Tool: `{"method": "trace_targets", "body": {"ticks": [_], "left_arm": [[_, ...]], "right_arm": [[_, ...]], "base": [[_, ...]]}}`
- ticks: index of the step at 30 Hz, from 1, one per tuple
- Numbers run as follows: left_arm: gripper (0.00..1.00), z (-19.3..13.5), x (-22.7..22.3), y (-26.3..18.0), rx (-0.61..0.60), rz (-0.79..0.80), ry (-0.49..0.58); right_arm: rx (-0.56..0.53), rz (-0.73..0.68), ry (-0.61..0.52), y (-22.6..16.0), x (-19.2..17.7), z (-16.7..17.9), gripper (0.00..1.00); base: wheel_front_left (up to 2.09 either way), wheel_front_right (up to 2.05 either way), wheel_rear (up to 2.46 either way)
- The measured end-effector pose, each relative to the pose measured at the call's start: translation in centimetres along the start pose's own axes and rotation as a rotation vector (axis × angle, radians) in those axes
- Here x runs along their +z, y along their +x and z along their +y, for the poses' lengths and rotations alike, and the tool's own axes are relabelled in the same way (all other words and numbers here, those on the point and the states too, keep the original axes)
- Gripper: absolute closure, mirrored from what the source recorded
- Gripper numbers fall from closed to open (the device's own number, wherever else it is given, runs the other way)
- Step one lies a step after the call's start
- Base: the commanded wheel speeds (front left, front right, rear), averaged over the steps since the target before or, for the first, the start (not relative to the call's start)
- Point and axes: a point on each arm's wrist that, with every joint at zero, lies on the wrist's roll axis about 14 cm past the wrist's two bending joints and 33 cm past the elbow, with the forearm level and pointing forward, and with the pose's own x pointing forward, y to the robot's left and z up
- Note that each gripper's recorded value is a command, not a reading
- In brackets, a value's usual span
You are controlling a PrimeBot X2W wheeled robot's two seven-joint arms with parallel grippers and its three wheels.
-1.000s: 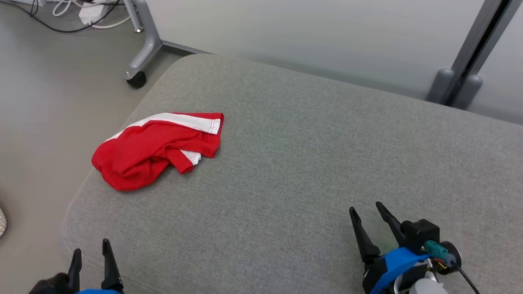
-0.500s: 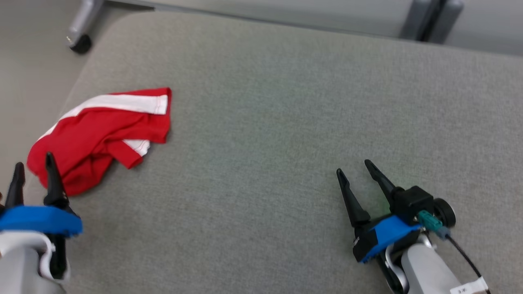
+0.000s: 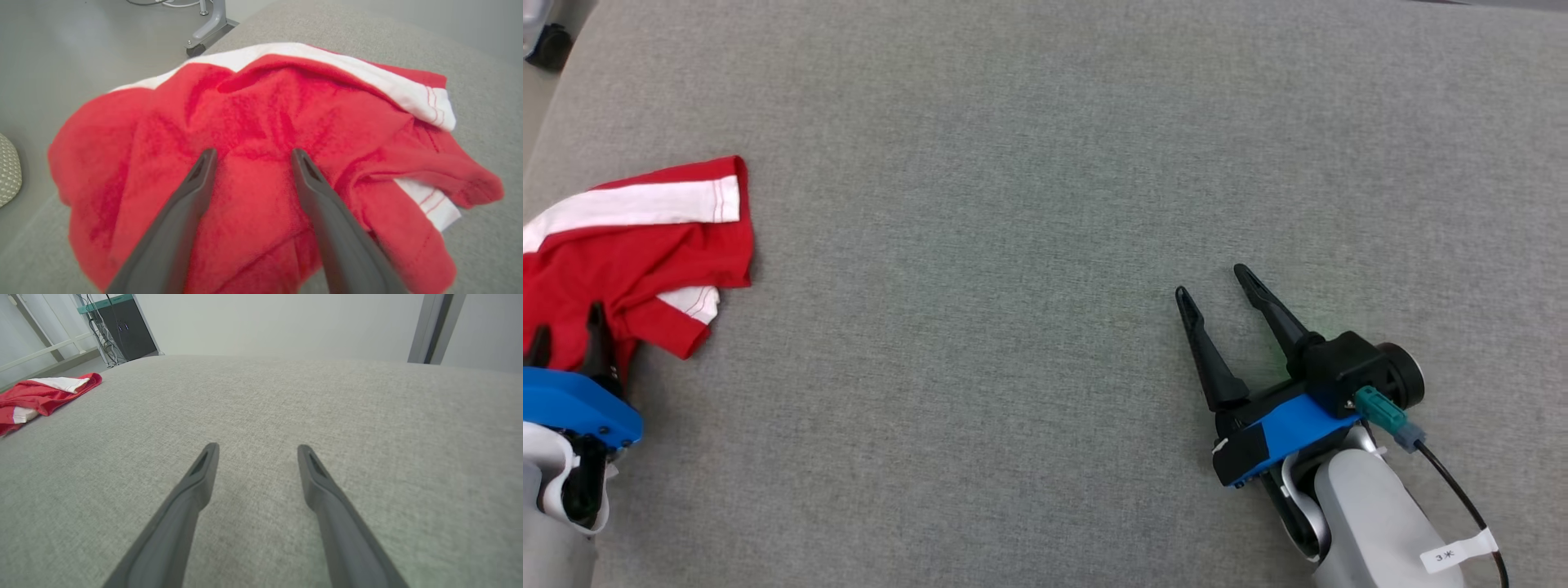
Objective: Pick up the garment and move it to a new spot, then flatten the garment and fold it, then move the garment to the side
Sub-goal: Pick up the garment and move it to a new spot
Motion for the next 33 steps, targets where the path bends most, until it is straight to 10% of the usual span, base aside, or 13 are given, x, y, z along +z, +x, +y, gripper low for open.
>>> {"method": "trace_targets", "body": {"ticks": [2,3,4,18,33], "left_arm": [[0.00,-0.2,-1.3,0.2,0.002,0.070,-0.020],[0.64,-0.3,-1.8,0.1,-0.005,0.100,-0.016],[1.00,-0.3,-1.7,0.1,-0.006,0.101,-0.011],[1.00,-7.1,11.2,-0.4,-0.252,-0.326,0.053],[1.00,-30.0,11.7,-8.3,-0.873,-0.485,0.073]], "right_arm": [[-0.014,-0.001,-0.002,-0.2,0.1,-0.5,0.00],[-0.022,-0.003,-0.003,-0.3,0.2,-0.7,0.00],[-0.029,-0.004,-0.003,-0.5,0.3,-0.9,0.00],[-0.093,-0.030,0.021,-3.2,2.0,-2.0,0.00],[-0.291,-0.054,0.038,-10.9,3.0,-6.0,0.00]], "base": [[0.00,0.00,0.00],[0.00,0.00,0.00],[0.00,0.00,0.00],[0.00,0.00,0.00],[0.00,0.00,0.00]]}}
